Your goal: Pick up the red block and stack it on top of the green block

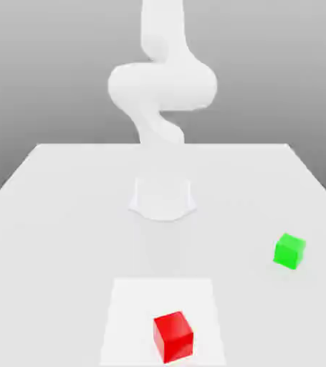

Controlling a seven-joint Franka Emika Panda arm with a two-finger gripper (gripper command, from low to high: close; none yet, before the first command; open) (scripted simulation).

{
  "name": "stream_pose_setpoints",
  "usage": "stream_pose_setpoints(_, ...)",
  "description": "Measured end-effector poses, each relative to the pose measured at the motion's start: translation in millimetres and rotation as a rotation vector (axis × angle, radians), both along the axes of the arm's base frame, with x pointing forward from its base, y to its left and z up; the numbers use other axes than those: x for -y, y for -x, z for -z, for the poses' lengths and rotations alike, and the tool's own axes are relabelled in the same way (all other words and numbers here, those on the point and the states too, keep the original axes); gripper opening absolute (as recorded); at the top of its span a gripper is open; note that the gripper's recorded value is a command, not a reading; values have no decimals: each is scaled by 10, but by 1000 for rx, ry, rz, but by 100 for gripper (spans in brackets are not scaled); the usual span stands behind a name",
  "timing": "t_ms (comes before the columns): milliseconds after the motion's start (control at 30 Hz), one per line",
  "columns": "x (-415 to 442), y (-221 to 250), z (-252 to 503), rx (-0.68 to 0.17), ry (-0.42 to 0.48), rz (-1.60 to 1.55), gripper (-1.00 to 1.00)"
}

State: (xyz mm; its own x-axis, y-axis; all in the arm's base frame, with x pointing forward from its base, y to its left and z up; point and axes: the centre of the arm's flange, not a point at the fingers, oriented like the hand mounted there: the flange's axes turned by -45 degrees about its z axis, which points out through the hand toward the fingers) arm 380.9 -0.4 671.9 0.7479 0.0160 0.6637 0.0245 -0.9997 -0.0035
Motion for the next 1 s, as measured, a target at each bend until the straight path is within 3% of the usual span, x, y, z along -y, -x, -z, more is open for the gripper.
stream_pose_setpoints(200,-40,-664,1067,-180,23,-84,0)
stream_pose_setpoints(433,-122,-1058,2411,-382,58,-176,0)
stream_pose_setpoints(800,-176,-902,4505,-692,137,-312,0)
stream_pose_setpoints(967,-172,-866,5173,-714,143,-322,0)
stream_pose_setpoints(1000,-172,-860,5246,-715,143,-322,-100)
